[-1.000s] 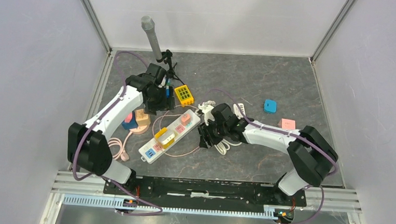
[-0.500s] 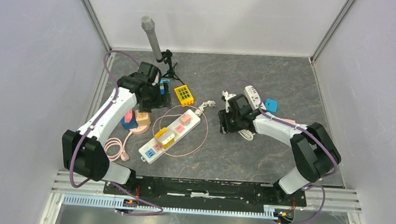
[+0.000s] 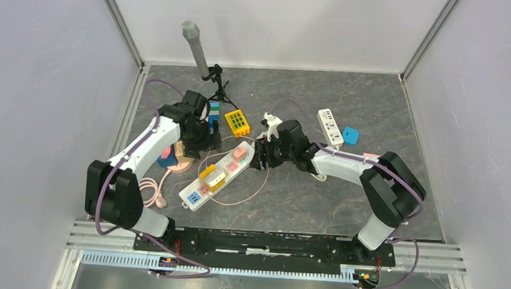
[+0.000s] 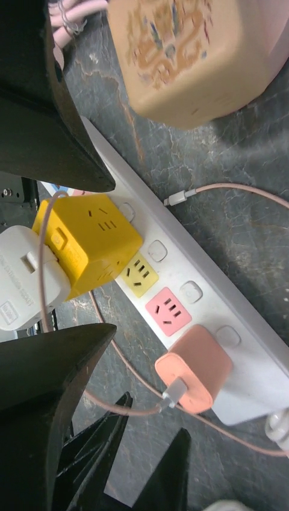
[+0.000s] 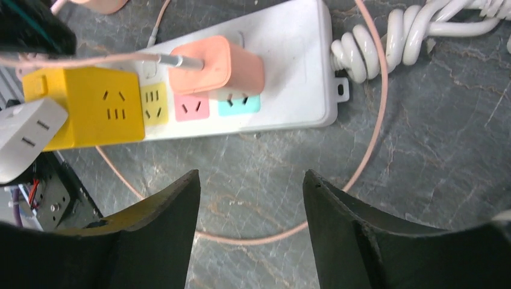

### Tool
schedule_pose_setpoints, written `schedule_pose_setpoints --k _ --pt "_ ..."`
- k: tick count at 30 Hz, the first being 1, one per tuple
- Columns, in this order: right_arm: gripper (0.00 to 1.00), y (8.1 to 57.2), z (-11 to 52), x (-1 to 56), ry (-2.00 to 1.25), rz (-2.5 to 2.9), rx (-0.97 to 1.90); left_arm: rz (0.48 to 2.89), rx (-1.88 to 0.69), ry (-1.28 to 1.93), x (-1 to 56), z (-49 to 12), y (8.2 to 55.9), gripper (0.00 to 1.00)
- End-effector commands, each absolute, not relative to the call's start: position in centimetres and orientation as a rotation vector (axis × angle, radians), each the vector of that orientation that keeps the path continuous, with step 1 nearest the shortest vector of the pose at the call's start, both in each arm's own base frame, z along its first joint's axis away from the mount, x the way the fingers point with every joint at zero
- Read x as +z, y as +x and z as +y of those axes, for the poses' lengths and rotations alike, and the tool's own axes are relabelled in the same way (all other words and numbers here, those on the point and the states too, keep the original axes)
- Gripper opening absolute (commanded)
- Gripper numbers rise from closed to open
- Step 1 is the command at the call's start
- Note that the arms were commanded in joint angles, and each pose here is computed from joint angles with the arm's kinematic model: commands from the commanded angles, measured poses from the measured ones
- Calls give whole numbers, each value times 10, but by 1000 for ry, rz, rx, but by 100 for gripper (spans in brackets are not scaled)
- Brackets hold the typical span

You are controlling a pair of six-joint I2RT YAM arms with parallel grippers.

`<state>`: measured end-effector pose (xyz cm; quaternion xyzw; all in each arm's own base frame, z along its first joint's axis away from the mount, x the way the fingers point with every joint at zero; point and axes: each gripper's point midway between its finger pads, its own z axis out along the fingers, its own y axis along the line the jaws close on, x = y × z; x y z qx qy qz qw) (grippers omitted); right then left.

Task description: Pull the plug off the socket

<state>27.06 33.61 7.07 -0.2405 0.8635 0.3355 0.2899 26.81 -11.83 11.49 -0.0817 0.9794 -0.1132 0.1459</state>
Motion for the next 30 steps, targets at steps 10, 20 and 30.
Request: schedule_pose_setpoints --k 10,20,30 --pt "90 309 380 99 -658 2081 804 2833 -495 -190 100 -141 275 83" --pt "85 331 390 86 -750 2053 520 2745 -354 -418 130 -125 294 81" --pt "56 346 354 84 -851 2009 265 2752 -406 -398 144 -133 298 83"
